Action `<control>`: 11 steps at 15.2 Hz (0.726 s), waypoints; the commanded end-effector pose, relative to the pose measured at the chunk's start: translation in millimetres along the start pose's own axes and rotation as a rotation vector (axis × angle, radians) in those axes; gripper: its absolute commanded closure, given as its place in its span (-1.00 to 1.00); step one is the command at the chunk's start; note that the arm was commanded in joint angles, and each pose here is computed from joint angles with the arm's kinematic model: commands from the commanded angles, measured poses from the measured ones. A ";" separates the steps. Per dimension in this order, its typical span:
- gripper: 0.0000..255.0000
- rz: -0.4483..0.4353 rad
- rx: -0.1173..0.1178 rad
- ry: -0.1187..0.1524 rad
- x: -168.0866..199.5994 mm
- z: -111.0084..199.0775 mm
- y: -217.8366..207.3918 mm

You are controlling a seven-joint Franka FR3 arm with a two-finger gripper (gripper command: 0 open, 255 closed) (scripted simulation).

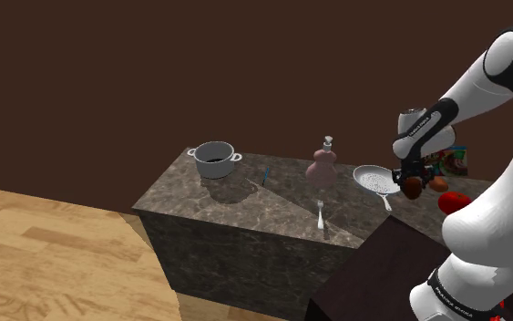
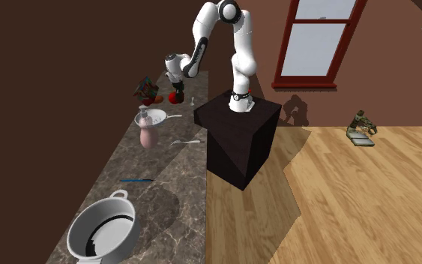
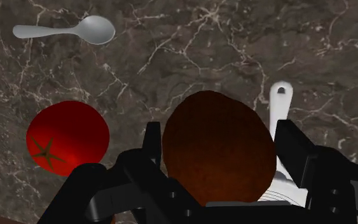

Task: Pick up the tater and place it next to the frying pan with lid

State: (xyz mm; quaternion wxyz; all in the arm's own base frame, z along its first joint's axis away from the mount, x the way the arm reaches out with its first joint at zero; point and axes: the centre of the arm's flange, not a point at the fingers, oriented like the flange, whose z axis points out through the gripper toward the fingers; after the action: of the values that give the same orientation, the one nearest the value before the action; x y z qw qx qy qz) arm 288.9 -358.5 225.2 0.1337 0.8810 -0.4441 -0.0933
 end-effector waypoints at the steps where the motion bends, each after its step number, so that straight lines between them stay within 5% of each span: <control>1: 1.00 -0.002 0.000 0.000 8.5 8.0 24.1; 11: 1.00 -0.002 0.000 0.000 44.7 46.5 145.1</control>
State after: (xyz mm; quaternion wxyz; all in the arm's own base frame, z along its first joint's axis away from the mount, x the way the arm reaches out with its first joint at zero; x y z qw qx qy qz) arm 202.2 -472.7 226.2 0.1337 0.8812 -0.4437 -0.0936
